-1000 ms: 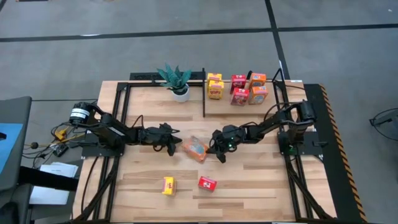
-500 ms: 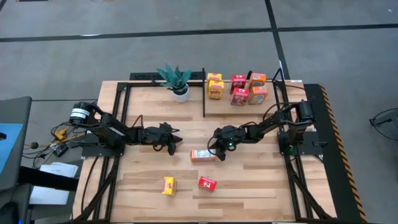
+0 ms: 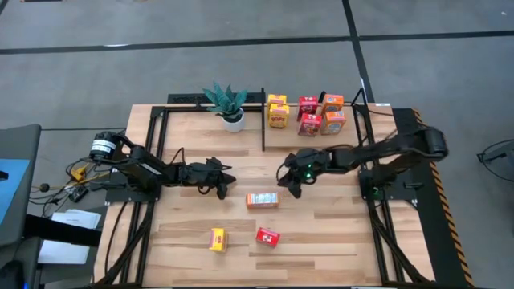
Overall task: Stack cereal on shelf
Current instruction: Put the orange cereal box on the shelf aligned with orange cereal boxes
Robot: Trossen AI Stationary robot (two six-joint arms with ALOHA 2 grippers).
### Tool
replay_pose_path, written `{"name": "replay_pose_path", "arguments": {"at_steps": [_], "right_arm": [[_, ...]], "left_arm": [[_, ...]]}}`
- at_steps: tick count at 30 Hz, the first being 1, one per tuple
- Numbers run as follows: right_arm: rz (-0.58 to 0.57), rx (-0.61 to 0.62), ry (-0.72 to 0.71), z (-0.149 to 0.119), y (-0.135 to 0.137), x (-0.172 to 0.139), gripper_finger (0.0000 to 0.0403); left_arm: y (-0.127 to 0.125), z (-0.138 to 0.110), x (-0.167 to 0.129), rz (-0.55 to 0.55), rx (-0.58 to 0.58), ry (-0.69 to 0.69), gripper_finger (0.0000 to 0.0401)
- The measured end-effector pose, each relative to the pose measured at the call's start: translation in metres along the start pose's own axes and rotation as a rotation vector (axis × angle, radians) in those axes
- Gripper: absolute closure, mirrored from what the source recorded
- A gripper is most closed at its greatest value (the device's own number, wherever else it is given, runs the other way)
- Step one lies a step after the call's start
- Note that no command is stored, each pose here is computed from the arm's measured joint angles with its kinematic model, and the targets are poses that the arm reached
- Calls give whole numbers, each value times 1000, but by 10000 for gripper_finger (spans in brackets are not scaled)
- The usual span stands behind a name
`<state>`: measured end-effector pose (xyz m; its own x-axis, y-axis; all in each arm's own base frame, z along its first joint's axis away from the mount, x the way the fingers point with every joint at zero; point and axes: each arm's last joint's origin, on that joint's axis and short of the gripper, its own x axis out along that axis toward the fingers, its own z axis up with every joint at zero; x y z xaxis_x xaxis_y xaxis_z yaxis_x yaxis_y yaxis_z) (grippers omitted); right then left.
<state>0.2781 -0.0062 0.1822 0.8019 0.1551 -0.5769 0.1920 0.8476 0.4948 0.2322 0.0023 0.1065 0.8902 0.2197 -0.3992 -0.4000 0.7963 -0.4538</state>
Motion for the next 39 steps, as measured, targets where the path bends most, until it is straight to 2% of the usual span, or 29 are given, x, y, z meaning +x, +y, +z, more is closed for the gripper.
{"name": "replay_pose_path", "arguments": {"at_steps": [6,9,11,16,22,31,39], "right_arm": [[0,-224,2,41,38,-20,192],[-20,-311,47,62,51,-15,150],[-31,-357,85,73,59,-5,137],[-4,-470,183,92,76,27,134],[19,-488,267,103,81,49,134],[35,-486,343,88,95,83,134],[-61,-523,316,88,100,90,134]], "left_arm": [[0,0,0,-7,18,5,296],[0,-1,0,-13,10,14,260],[0,-2,0,-15,2,28,240],[2,-6,0,-24,6,100,207],[6,-13,-1,16,18,175,183],[8,-16,-2,28,36,207,153],[9,-16,-2,23,76,219,151]]}}
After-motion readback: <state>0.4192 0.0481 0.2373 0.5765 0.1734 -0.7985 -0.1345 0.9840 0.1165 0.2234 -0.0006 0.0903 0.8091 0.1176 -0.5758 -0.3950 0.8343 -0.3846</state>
